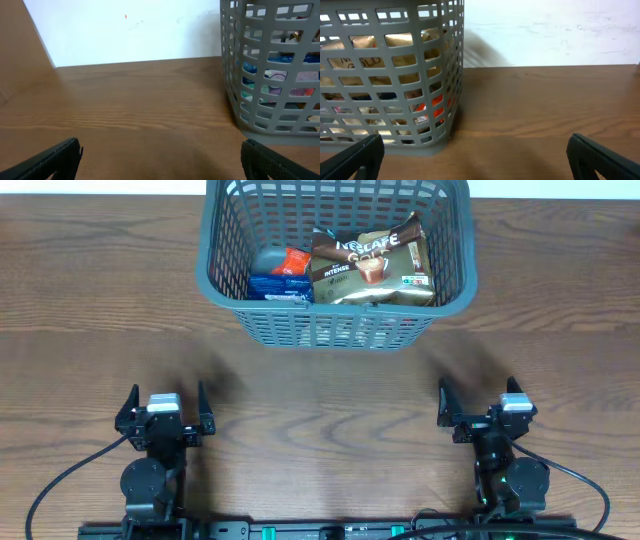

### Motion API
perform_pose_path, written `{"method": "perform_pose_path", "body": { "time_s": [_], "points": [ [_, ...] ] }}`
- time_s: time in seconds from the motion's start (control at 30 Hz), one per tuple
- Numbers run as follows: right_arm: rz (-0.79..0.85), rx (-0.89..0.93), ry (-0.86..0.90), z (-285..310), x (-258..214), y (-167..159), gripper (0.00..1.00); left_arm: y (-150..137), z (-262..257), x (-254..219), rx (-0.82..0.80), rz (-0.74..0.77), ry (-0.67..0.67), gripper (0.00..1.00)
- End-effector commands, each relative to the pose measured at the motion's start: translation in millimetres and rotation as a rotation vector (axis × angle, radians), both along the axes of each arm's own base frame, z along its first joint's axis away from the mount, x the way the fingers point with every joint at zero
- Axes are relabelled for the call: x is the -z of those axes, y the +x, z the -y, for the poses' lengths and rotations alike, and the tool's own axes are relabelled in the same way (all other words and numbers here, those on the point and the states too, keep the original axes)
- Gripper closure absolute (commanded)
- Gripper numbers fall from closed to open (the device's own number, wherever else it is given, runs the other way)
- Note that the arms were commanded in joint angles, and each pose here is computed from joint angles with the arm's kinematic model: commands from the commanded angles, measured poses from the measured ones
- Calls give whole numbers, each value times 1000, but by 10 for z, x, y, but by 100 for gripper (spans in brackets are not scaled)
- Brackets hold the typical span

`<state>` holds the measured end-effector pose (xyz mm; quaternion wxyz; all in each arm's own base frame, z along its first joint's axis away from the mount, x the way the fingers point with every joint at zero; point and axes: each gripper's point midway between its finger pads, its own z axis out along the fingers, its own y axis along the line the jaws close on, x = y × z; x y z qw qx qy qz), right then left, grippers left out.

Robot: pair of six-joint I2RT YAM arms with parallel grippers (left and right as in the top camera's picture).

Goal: Pack container

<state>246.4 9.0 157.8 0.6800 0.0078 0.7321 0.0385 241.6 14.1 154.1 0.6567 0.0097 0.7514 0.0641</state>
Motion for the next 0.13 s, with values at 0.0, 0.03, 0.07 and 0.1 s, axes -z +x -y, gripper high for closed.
{"method": "perform_pose_path", "body": {
  "time_s": [0.0,0.03,0.07,0.1],
  "points": [
    [-4,6,9,15,14,-1,1,4,7,169,5,-38,17,1],
    [-4,6,9,15,14,-1,1,4,7,169,5,-38,17,1],
    [-4,6,9,15,14,-1,1,4,7,169,5,-38,17,2],
    [-4,6,9,15,14,-1,1,4,7,169,5,-38,17,1]
  ]
}}
